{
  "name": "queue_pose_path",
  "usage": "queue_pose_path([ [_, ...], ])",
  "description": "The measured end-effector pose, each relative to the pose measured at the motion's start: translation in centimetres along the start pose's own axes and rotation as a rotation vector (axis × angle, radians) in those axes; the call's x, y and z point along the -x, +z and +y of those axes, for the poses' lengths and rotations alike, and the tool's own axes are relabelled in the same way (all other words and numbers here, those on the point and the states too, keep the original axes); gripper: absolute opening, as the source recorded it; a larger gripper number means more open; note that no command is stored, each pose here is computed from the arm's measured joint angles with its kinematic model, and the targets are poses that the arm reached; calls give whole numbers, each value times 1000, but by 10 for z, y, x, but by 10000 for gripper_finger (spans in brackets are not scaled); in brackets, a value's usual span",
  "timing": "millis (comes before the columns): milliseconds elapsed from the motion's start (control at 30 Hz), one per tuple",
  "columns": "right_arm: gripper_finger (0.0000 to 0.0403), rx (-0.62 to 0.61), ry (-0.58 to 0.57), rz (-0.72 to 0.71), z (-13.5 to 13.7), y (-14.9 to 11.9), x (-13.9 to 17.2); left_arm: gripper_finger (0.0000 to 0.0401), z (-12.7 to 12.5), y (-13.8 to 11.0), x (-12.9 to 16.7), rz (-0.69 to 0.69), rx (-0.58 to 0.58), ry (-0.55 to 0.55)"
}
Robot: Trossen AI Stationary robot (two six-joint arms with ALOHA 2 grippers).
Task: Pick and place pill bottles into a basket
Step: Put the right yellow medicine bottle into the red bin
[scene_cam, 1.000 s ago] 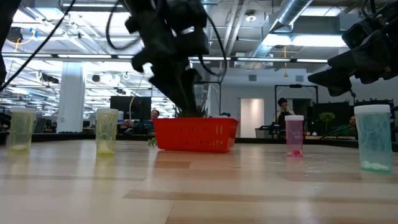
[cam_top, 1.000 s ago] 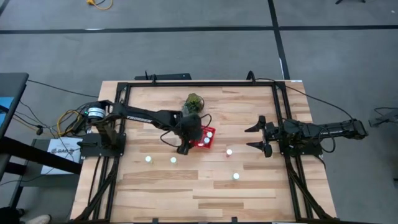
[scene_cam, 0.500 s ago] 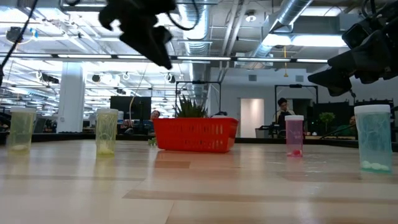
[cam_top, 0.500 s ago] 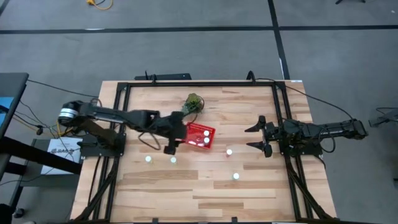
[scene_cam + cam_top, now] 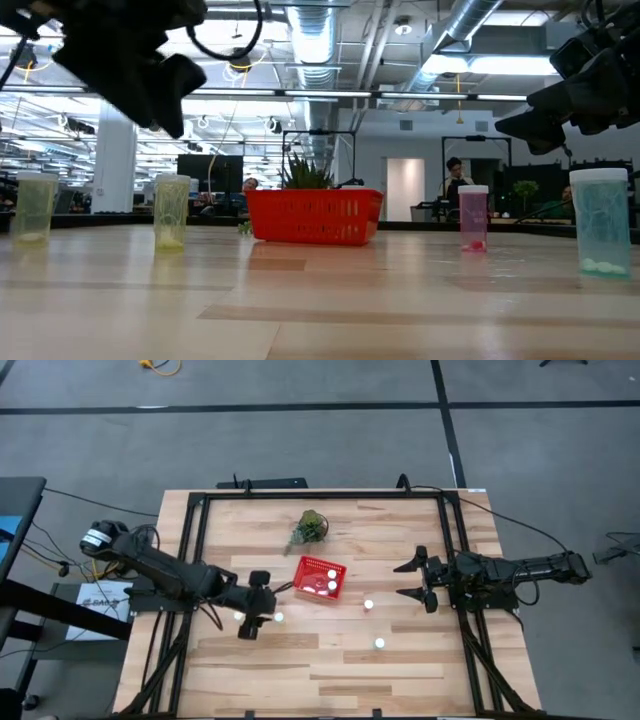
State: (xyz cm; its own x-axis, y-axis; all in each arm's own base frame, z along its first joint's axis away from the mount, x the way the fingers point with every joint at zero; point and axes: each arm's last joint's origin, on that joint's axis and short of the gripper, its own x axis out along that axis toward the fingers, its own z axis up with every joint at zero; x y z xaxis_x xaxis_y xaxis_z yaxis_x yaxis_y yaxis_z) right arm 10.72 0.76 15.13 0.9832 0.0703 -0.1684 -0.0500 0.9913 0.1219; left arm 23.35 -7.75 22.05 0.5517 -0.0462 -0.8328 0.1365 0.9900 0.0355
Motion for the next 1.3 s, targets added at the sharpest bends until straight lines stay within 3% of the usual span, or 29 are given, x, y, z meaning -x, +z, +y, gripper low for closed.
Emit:
queue_pose_path([
  [633, 306, 0, 0, 0, 0, 0, 0, 199, -7, -28, -25, -53, -12, -19],
  [1000, 306, 0, 1, 0, 0, 0, 0, 199, -7, -23, -26, -102, -69, -5],
  [1300, 306, 0, 0, 0, 0, 0, 0, 199, -7, -24, -50, -61, -106, -9],
])
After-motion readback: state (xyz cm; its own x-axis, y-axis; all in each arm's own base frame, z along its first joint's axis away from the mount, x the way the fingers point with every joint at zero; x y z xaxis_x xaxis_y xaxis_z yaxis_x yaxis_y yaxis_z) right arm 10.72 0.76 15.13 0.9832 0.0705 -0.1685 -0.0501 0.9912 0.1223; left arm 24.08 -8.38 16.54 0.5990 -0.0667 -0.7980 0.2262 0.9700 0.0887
